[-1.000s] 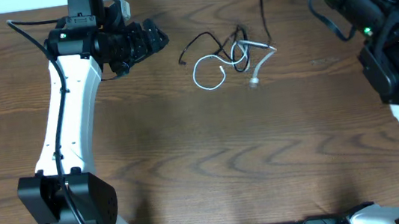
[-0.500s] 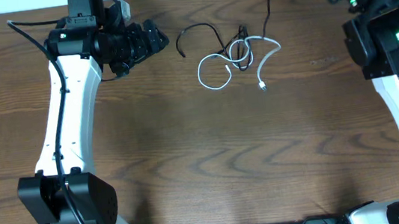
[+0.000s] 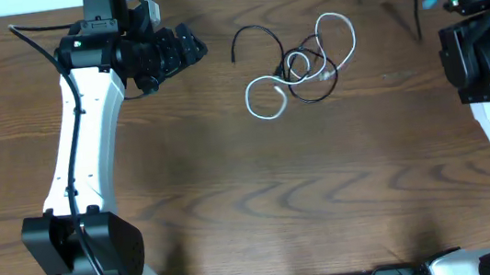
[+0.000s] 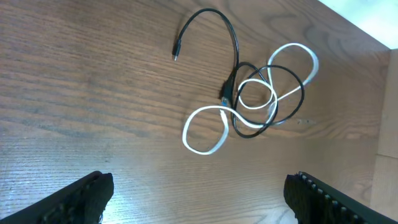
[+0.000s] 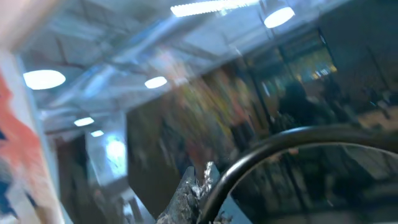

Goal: Untangle cables
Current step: 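Lift the black cable with the right gripper, pulling it up and right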

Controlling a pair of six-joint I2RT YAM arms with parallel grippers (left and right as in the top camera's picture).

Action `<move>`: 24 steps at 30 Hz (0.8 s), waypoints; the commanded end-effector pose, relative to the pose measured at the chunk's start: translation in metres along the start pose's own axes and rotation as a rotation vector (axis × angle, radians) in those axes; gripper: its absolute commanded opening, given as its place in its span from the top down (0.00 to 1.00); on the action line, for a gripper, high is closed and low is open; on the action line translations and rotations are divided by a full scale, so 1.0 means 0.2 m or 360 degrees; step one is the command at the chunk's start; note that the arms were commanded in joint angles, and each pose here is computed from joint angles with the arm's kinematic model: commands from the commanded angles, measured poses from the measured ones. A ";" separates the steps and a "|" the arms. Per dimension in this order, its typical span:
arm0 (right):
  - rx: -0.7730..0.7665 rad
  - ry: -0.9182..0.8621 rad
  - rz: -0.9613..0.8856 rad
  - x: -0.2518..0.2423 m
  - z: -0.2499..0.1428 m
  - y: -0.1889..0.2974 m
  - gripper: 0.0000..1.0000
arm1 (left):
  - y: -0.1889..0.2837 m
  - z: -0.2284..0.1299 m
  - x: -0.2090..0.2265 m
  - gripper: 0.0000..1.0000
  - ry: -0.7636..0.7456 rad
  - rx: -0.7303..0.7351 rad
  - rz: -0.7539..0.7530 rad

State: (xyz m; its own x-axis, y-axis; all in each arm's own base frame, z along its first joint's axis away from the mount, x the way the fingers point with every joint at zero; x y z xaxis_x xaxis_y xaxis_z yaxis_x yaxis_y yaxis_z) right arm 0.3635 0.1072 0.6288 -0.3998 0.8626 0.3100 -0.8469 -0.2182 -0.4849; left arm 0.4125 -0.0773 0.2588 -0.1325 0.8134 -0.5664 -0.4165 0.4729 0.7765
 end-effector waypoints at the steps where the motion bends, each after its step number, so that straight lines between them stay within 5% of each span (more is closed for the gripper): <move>1: 0.0071 -0.0004 -0.0071 -0.04 -0.04 0.00 0.99 | -0.02 -0.01 0.02 0.07 0.0014 0.0020 -0.0003; 14: 0.0299 0.0160 -0.0790 -0.42 -0.22 0.08 0.99 | -0.02 -0.01 0.02 0.07 0.0015 0.0021 -0.0003; 24: 0.0622 0.0201 -0.0839 -0.59 -0.41 0.11 0.99 | -0.02 -0.01 0.02 0.07 0.0015 0.0022 -0.0002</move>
State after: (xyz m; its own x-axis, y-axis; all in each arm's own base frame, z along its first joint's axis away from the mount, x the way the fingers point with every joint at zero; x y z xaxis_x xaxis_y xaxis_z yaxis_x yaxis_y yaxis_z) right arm 0.4155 0.0330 0.5207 0.1585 0.9299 0.3319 -0.9868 0.1603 0.0221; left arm 0.4132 -0.0774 0.2592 -0.1298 0.8131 -0.5675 -0.4199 0.4734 0.7743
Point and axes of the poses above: each gripper's point midway between its finger pads, its own y axis back along the fingers, its own x axis along the line the jaws close on, z = x × y, the point moved 5 cm from there along y, back along the fingers, and after that the axes turned 4 degrees about y, right-handed, at the moved point
